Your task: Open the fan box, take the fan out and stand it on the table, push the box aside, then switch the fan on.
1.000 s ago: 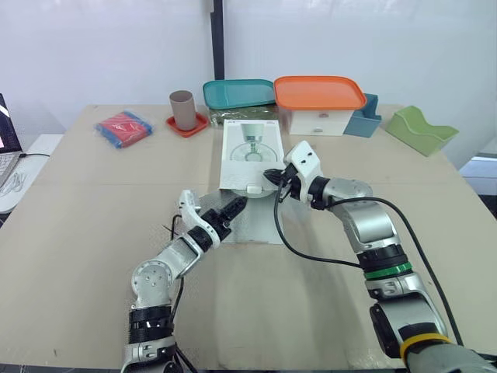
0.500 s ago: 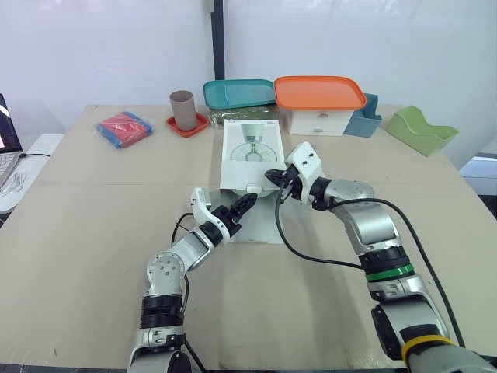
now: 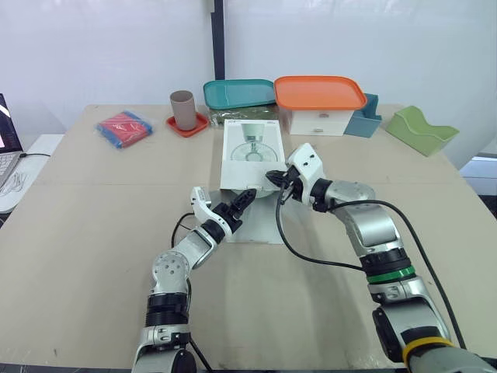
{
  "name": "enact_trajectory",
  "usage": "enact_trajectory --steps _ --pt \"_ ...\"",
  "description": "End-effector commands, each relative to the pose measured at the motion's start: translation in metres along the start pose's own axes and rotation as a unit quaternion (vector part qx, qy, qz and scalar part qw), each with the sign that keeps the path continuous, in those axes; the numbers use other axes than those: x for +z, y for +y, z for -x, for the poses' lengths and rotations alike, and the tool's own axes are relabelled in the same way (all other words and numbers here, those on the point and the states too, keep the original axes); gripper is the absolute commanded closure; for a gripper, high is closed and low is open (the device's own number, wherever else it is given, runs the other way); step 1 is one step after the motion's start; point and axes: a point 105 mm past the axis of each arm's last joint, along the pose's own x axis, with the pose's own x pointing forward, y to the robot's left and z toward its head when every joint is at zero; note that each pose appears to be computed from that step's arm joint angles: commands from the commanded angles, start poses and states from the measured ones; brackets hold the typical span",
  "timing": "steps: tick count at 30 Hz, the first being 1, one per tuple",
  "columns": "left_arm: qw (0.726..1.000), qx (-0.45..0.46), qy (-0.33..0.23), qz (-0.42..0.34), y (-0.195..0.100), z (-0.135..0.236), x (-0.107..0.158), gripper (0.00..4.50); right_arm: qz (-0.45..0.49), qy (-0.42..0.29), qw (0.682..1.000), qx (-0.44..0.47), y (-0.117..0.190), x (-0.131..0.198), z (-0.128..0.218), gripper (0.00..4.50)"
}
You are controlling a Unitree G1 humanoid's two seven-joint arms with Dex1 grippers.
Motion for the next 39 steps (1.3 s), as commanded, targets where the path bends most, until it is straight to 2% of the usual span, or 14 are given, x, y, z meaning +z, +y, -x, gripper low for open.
enact_trajectory --steps 1,15,17,18,23,25,39 --pt "1.000 -0.023 -0.010 0.001 -0.011 -0.006 0.002 0.71 0.009 -0.004 1.000 -0.004 -0.002 0.005 0.003 4.50" --pt "1.000 -0.024 0.001 -0.001 -0.006 -0.014 -0.003 0.71 0.009 -0.001 1.000 -0.010 -0.004 0.003 0.004 4.50" --pt "1.000 -0.023 0.000 -0.001 -0.005 -0.015 -0.002 1.22 0.008 0.000 1.000 -0.012 -0.004 0.003 0.005 4.50" --pt "1.000 -0.023 0.000 -0.002 -0.004 -0.015 -0.002 1.31 0.008 0.000 1.000 -0.013 -0.004 0.003 0.005 4.50" --pt "1.000 -0.027 0.002 -0.007 -0.004 -0.014 -0.002 3.18 0.007 -0.001 1.000 -0.016 -0.004 0.003 0.005 4.50" --pt "1.000 -0.029 0.003 -0.008 -0.004 -0.012 -0.002 3.59 0.007 -0.001 1.000 -0.017 -0.004 0.003 0.006 4.50" --pt "0.999 -0.043 0.024 -0.007 -0.003 0.013 -0.002 3.59 0.008 0.000 1.000 -0.015 -0.004 0.003 0.005 4.50"
